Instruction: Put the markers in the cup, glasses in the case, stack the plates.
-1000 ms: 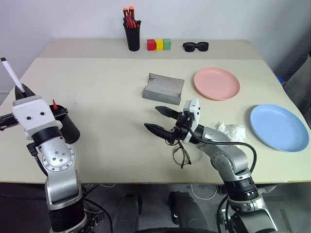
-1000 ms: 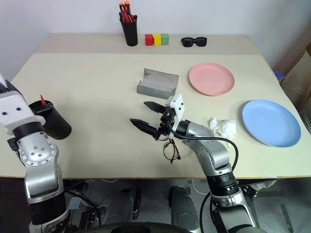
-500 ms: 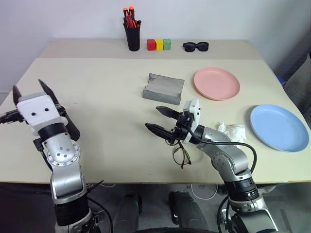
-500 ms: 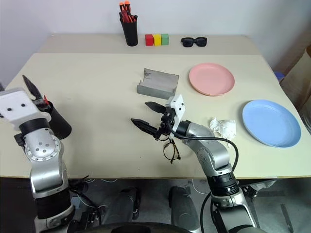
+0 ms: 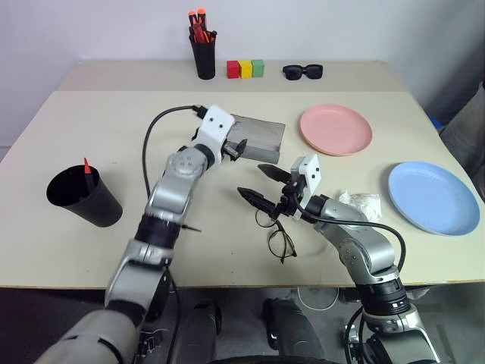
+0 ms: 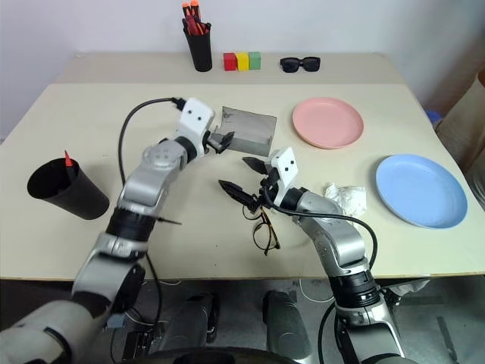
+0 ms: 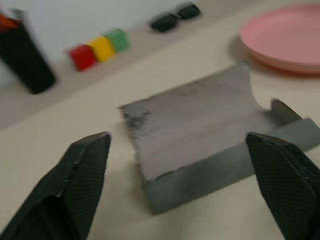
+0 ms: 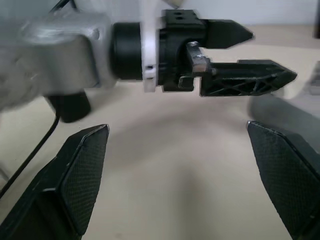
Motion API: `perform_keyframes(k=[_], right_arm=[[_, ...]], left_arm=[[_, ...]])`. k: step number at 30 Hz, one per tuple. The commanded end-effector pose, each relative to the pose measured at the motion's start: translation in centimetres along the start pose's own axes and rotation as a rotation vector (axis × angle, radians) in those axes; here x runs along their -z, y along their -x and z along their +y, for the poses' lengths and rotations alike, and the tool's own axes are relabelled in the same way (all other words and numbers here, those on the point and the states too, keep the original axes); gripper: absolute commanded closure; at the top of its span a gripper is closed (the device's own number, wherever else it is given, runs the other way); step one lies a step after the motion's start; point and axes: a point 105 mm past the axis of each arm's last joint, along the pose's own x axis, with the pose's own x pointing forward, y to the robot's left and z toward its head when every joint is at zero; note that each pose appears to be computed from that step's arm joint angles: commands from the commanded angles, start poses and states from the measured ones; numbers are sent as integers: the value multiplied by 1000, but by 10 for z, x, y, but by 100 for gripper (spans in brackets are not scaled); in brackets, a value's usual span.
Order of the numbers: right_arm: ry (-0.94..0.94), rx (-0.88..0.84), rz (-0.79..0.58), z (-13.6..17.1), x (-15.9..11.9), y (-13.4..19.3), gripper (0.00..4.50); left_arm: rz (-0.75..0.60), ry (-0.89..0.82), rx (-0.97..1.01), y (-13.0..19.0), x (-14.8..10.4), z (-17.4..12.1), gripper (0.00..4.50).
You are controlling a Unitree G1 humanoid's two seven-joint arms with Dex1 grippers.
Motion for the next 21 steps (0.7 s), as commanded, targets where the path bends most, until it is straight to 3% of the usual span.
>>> perform_keyframes(k=[1, 4, 11, 14, 21], right_arm=[[77, 54, -38, -3, -23, 18, 0], [107, 97, -15, -4, -26, 37, 0], [178, 205, 58, -7, -36, 81, 0], [190, 256, 73, -13, -35, 90, 0], [189, 275, 78, -15, -33, 92, 0]], left_arm=[[35, -19, 142, -20, 1, -3, 2], [68, 36, 265, -27, 1, -10, 2], [169, -82, 411, -26, 16, -19, 2], [190, -119, 405, -26, 20, -17, 85], [181, -110, 407, -24, 22, -15, 448]])
